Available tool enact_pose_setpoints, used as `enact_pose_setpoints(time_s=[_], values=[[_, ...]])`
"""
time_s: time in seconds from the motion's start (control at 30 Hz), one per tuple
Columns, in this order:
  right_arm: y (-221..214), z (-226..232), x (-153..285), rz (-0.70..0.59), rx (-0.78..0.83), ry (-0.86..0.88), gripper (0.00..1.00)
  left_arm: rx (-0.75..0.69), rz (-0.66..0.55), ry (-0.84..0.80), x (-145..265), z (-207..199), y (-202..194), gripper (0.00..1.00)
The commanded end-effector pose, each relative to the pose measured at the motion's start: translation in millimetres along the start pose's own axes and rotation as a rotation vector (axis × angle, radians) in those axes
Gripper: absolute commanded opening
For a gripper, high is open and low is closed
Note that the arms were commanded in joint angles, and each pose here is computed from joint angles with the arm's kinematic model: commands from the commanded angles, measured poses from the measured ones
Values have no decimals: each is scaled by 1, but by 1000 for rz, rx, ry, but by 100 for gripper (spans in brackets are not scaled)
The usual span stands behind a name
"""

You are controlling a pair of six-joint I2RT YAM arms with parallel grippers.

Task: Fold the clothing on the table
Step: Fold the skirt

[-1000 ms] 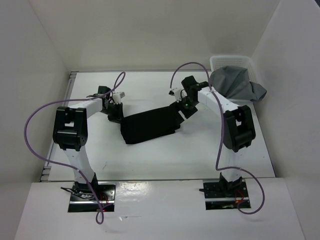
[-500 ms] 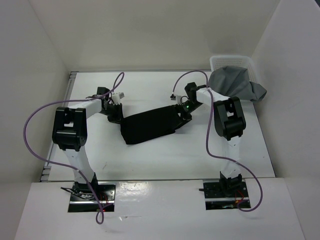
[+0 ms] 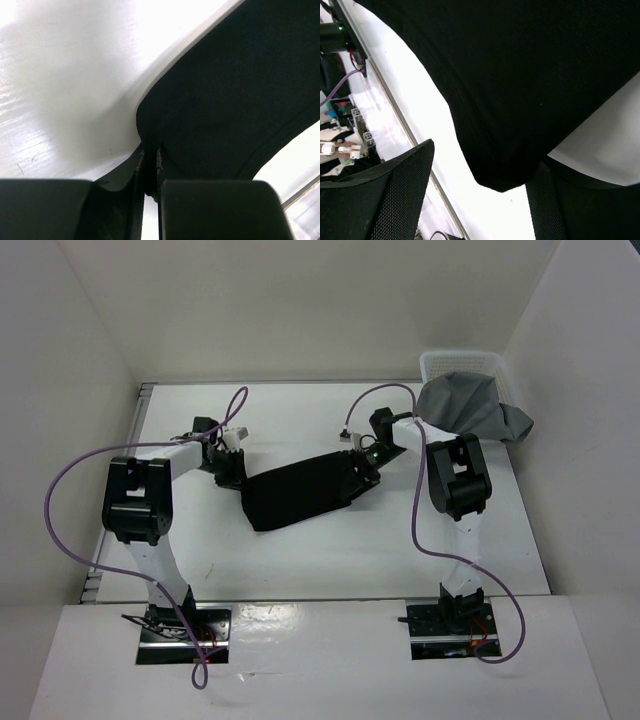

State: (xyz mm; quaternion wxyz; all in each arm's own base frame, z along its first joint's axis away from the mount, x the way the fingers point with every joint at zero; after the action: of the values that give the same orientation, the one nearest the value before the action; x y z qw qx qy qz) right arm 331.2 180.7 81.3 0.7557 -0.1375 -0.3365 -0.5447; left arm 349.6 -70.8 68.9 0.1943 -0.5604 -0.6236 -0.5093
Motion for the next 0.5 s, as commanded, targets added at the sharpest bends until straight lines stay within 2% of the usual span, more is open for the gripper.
enact_pose_setpoints(time_s=[0.0, 0.47], values=[[1, 2, -7, -7, 6, 56, 74, -4, -48, -18, 11, -7, 7, 0], [-11, -11, -21, 13, -37, 69, 69, 5, -34, -38, 6, -7, 0, 0]])
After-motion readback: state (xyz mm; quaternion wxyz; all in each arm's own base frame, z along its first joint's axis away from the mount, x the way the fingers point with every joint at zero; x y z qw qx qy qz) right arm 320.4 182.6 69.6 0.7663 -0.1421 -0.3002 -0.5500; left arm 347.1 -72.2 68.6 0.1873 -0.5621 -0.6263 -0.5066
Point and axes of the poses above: each gripper's point midway between its finger pads, its own x axis back along the fingers, its own z axis along the line the jaws close on, y = z × x, the point moved 6 cm from there along x, back along the fingers, and after that the axes turned 8 degrees about -x, right-handed, at the moved point
